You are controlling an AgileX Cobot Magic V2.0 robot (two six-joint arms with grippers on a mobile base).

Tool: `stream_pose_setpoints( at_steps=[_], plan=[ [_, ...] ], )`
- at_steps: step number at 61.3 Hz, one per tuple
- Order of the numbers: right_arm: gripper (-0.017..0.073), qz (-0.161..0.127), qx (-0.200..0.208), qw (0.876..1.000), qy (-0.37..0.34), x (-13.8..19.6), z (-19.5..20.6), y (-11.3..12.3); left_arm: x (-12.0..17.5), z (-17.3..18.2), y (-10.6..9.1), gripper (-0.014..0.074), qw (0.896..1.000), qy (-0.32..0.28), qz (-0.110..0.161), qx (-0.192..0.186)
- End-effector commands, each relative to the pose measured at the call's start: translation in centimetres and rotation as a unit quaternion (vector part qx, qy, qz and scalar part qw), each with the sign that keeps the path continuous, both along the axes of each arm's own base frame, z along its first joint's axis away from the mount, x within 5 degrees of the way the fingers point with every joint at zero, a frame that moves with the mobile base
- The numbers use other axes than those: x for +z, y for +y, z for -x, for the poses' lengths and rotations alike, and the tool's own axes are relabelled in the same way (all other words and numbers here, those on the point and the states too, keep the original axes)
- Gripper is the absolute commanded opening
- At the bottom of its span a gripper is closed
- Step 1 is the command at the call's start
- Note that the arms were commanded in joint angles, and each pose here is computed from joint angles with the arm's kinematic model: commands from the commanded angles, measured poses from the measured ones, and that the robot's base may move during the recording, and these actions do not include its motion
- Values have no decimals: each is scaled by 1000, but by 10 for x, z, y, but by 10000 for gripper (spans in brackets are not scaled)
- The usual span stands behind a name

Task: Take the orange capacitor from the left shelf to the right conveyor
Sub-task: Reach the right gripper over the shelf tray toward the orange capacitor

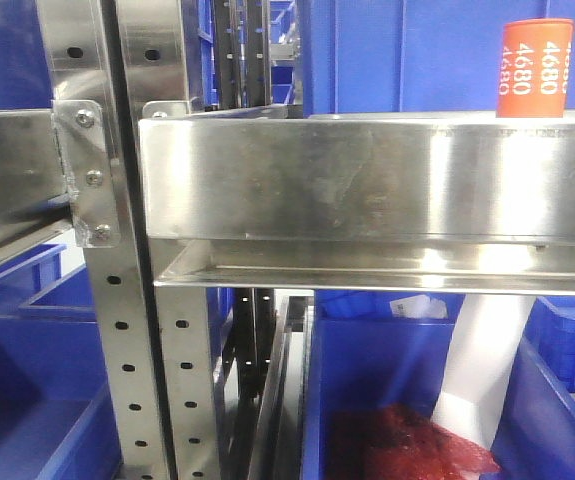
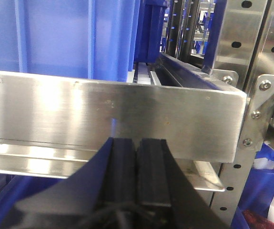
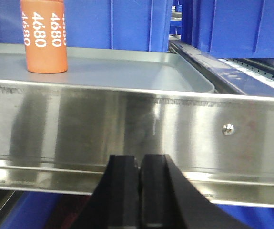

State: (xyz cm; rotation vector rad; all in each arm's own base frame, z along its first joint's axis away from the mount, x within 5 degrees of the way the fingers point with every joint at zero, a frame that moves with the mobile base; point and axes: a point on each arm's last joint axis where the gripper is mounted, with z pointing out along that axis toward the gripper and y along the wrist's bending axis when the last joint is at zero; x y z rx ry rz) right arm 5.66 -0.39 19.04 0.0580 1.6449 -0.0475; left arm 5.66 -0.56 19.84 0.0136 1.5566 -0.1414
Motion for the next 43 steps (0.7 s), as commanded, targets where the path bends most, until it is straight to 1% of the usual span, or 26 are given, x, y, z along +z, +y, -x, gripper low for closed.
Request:
stream_pose_setpoints(
  at_steps=[1, 43],
  plan=[
    [36, 7, -1, 999, -53, 8, 1, 0, 12, 2, 0, -105, 998, -58, 6, 1],
    [36, 8, -1, 999, -53, 8, 1, 0, 12, 2, 0, -105, 998, -58, 6, 1]
  ],
)
